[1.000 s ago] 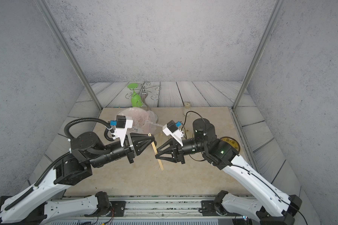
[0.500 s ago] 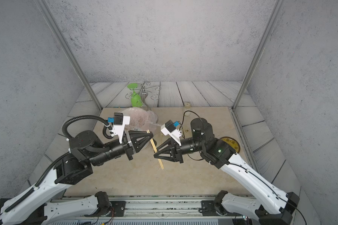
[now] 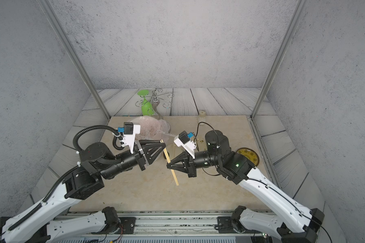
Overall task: Remove the packaging of disposable chopsticks
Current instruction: Place the disposable chopsticks on the plate.
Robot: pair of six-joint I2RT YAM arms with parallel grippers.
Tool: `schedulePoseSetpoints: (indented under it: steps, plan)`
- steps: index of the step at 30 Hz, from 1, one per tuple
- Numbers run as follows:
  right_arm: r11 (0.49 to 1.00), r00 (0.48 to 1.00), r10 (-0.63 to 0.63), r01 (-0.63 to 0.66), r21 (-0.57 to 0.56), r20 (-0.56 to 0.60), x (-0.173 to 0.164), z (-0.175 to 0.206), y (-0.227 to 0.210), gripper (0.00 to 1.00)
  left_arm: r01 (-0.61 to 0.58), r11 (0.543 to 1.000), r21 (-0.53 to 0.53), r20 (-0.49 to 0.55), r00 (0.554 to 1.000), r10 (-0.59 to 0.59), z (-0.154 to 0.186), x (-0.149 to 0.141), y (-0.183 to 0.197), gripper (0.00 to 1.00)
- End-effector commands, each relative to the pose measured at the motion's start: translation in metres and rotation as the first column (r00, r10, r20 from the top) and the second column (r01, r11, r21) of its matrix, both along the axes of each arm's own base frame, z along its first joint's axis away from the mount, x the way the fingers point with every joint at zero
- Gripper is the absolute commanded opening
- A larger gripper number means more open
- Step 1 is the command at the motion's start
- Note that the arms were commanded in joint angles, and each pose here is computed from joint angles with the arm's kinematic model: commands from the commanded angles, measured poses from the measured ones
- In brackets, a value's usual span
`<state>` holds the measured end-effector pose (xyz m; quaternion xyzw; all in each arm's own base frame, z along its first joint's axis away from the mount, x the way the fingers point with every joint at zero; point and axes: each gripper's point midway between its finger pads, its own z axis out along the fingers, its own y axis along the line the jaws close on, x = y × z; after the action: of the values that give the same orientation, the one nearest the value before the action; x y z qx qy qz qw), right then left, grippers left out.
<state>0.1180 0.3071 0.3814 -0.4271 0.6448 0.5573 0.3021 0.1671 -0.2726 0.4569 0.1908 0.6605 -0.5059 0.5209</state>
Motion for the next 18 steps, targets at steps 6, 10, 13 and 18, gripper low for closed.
schedulePoseSetpoints:
  steps: [6, 10, 13, 18]
  plan:
    - [0.956, 0.958, -0.269, 0.253, -0.146, -0.099, 0.019, -0.033, -0.036, 0.0, -0.17, 0.985, 0.012, 0.049, 0.984, 0.169, 0.007, 0.023, 0.03, 0.64]
    - [0.864, 0.865, -0.477, 0.427, -0.268, -0.158, 0.048, -0.062, -0.08, 0.0, -0.206, 0.977, 0.061, 0.066, 0.977, 0.202, -0.005, 0.025, 0.037, 0.63]
    - [0.695, 0.693, -0.694, 0.576, -0.43, -0.193, 0.079, -0.099, -0.136, 0.0, -0.236, 0.963, 0.133, 0.084, 0.97, 0.226, -0.022, 0.029, 0.042, 0.62]
    - [0.455, 0.462, -0.871, 0.623, -0.636, -0.17, 0.105, -0.155, -0.208, 0.0, -0.282, 0.921, 0.267, 0.135, 0.958, 0.254, -0.051, 0.035, 0.049, 0.62]
